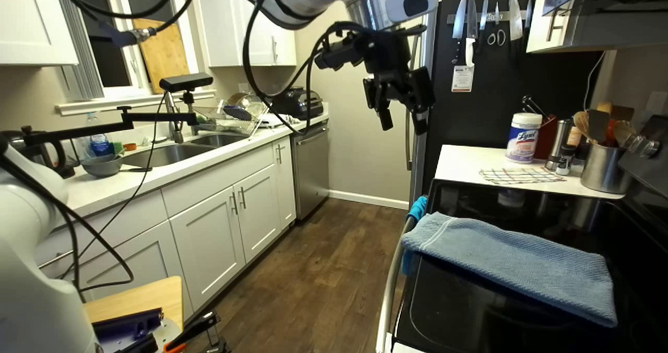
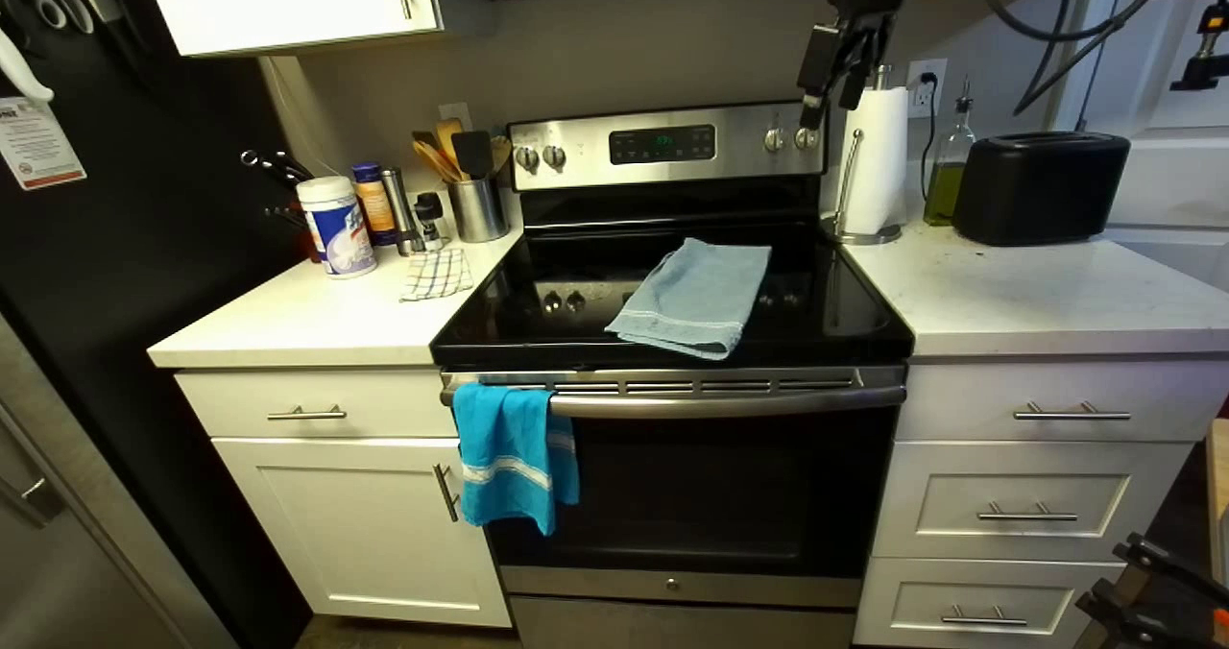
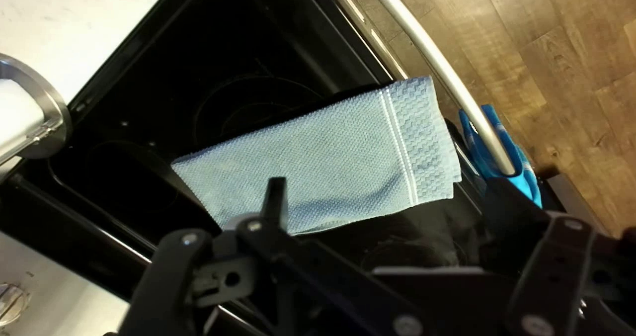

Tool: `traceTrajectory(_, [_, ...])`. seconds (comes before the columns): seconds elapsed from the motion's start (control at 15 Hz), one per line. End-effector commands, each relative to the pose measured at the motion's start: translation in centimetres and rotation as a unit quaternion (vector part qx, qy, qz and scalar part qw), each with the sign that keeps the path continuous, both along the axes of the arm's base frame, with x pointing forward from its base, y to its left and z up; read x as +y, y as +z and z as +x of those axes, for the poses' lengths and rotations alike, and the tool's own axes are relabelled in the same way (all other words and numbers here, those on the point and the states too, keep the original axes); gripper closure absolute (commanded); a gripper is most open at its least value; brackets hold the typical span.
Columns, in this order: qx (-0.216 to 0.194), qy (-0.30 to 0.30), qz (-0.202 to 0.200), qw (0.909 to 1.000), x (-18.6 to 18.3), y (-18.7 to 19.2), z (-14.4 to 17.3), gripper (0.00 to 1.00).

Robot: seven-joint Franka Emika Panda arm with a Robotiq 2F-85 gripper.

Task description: Hang the pale towel on the oven

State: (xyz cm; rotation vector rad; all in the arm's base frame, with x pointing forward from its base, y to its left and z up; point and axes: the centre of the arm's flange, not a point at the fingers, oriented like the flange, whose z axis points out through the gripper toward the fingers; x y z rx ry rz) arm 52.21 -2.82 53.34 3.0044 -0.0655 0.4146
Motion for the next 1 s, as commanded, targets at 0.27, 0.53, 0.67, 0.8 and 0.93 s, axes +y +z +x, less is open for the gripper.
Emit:
traceTrajectory(0.27, [0.035,0.006,-0.039,0.9986,4.6,-7.0,4.4,0.0])
traceTrajectory(0.53, [0.057,0.033,-0.058,0.9962,5.9,-9.9,6.5,0.0])
traceTrajectory(0.67, [0.068,0.043,-0.059,0.9951,6.6,-11.5,8.1,0.0])
traceTrajectory(0.8, [0.078,0.048,-0.065,0.9936,7.3,-13.1,9.6,0.0])
traceTrajectory(0.93, [0.089,0.056,-0.076,0.9915,7.8,-14.7,10.8,0.0])
